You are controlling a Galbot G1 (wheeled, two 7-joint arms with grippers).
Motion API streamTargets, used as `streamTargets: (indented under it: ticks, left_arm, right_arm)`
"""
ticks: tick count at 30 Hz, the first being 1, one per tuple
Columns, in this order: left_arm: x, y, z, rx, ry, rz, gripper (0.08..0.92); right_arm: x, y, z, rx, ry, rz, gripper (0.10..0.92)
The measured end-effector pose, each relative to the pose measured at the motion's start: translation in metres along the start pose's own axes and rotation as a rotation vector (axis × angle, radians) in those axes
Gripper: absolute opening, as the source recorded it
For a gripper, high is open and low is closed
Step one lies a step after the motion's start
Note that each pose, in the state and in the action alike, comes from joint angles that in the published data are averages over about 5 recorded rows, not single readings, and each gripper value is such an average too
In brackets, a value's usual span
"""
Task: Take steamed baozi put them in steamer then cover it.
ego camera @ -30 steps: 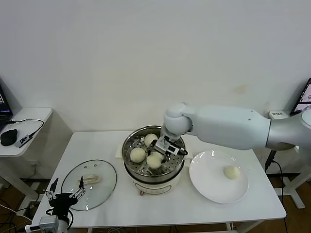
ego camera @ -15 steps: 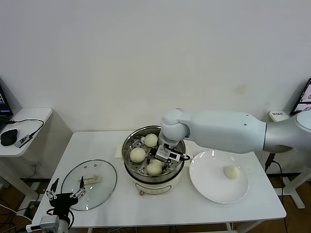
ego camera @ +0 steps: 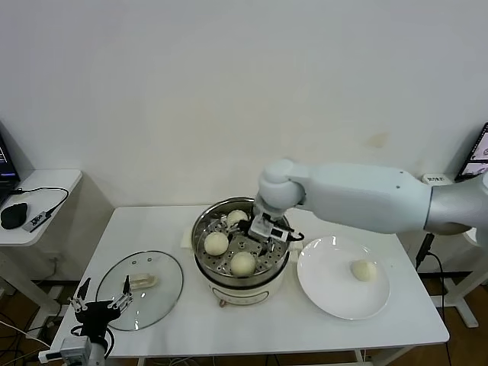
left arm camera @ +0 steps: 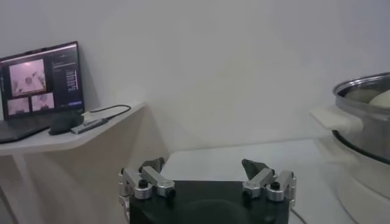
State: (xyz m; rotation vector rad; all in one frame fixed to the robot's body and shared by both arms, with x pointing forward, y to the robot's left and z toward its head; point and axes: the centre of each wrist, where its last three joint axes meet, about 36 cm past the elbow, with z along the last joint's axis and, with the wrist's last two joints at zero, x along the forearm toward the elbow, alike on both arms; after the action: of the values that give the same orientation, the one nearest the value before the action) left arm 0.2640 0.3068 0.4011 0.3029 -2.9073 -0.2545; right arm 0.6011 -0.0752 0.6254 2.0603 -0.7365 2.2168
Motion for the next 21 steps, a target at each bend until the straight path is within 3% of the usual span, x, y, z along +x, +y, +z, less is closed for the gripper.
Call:
streamTargets:
  ticks: [11,21]
  left_arm:
    - [-0.004,-0.001,0.001,-0.012,0.0,0.014,0.823]
    - [-0.008,-0.004,0.002,-0.021,-0.001,0.038,0.823]
  right_arm:
    - [0.058,0.038,0.036,-0.32,0.119,0.069,0.823]
    - [0.086,0.121,0.065,-0.681,0.18,0.086,0.823]
